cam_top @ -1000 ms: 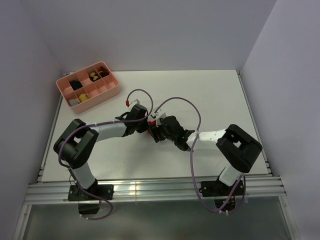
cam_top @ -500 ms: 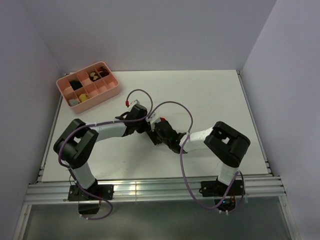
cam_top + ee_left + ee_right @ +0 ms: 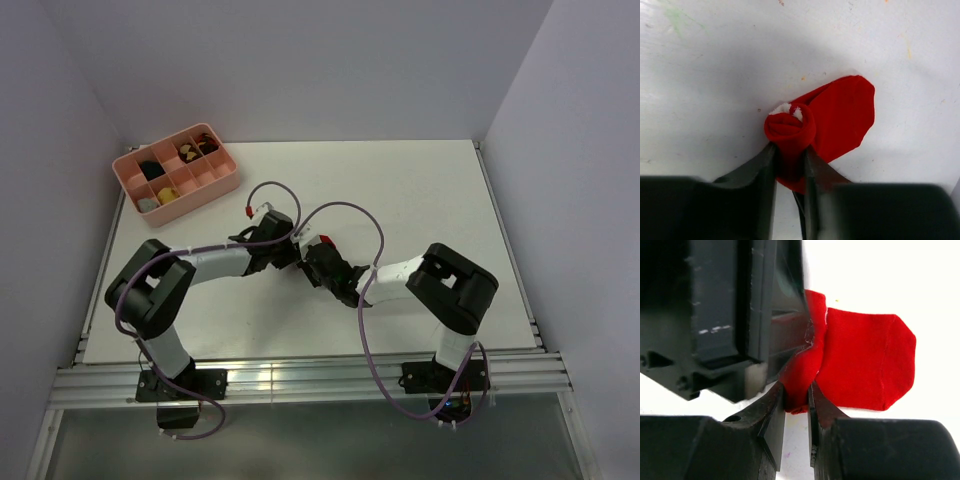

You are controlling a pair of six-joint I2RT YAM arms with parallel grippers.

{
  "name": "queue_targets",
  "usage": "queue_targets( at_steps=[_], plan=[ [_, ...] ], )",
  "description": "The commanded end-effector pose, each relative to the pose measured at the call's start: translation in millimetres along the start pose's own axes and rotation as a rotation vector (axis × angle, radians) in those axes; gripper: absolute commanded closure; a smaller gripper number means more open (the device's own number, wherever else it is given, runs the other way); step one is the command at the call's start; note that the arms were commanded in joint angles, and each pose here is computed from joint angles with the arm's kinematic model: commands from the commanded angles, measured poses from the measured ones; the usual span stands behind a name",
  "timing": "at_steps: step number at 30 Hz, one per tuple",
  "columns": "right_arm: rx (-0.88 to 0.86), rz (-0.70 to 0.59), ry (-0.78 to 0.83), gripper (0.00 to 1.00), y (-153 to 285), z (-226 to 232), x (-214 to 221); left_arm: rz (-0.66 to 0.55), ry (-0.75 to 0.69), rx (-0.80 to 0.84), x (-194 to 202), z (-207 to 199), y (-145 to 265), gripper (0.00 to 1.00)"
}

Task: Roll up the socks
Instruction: Roll the sock at the center of the board.

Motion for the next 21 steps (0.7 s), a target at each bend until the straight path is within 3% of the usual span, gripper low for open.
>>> queue_targets(
  at_steps=[1,3,4,5,8,14,21],
  plan=[
    [-0.061,-0.012,-0.049,1.0,-3,15,-11,-0.029,0.052,0.005,0,-1,12,0.56],
    [-0.078,0.012,-0.079,1.0,-4,10,-7,-0.063,0.072,0.0,-5,1,19,0.48],
    [-0.092,0.023,-0.101,1.0,-4,10,-5,-0.074,0.078,-0.002,-7,2,20,0.38],
    [-0.128,0.036,-0.117,1.0,-3,12,-4,-0.101,0.09,0.0,-13,1,25,0.33],
    [-0.222,0.074,-0.195,1.0,0,12,-6,-0.153,0.131,0.037,-23,-2,34,0.27],
    [-0.371,0.183,-0.437,1.0,-4,-11,-3,-0.208,0.16,0.086,-32,1,42,0.24],
    [-0.576,0.317,-0.766,1.0,-7,-26,0,-0.174,0.131,0.142,-20,-2,35,0.25]
  ],
)
Point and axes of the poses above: each gripper's point midway between its finger pads, its own y axis back along the fingers, its own z axis along the line the jaws close on, x = y × z, the point moved 3 cm from there along y, back along the fingers, and after that the axes turned 10 degrees about -y, right-handed, at the moved point
